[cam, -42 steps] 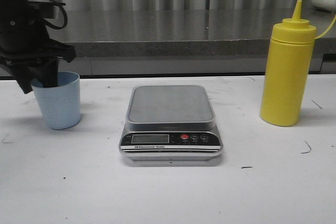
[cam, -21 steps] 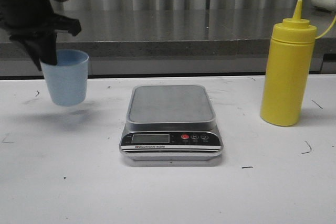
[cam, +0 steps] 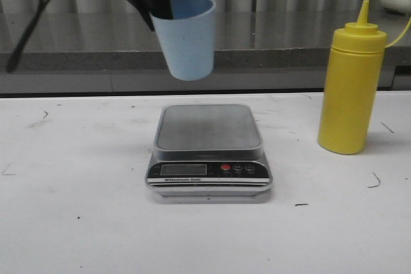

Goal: Pour seasoning into cup on scale with both arms
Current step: 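Lift the cup with the left gripper and lower it onto the scale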

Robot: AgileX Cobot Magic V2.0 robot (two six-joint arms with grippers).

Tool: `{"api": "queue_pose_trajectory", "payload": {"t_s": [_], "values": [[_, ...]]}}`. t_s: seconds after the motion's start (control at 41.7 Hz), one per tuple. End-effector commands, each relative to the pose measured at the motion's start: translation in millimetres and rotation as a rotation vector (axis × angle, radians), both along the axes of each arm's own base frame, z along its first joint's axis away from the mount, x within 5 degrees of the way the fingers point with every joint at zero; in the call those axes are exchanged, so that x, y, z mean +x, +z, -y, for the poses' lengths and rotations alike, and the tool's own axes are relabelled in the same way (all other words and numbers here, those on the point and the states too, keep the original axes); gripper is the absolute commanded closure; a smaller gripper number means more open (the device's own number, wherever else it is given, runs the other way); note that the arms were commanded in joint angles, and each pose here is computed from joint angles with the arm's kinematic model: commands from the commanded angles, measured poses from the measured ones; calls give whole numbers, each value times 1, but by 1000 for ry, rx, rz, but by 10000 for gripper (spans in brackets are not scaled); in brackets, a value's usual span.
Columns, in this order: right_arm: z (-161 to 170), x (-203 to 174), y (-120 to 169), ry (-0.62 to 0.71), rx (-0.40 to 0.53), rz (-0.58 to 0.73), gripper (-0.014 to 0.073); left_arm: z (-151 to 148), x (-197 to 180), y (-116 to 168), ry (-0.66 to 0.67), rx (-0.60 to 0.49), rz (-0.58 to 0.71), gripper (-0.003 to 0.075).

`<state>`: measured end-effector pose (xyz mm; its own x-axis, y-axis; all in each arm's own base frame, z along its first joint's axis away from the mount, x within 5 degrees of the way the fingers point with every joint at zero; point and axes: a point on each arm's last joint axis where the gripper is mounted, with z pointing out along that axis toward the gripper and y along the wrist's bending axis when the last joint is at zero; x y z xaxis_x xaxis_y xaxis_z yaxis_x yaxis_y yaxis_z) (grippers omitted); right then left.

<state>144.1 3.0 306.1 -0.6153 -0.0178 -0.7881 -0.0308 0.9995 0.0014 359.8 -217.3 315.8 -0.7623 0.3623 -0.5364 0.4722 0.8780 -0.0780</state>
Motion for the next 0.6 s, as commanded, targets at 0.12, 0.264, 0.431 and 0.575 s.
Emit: {"api": "queue_pose_trajectory", "payload": {"t_s": [0.12, 0.264, 0.431, 0.575], "values": [[1, 4, 13, -1, -10, 83, 79, 19, 11, 5, 20, -73, 72, 741], [1, 4, 13, -1, -10, 83, 79, 25, 22, -10, 23, -57, 55, 741], [1, 4, 13, -1, -10, 83, 79, 27, 26, -18, 22, -37, 43, 741], [1, 4, 13, -1, -10, 83, 79, 26, 26, -19, 21, -22, 42, 740]]}}
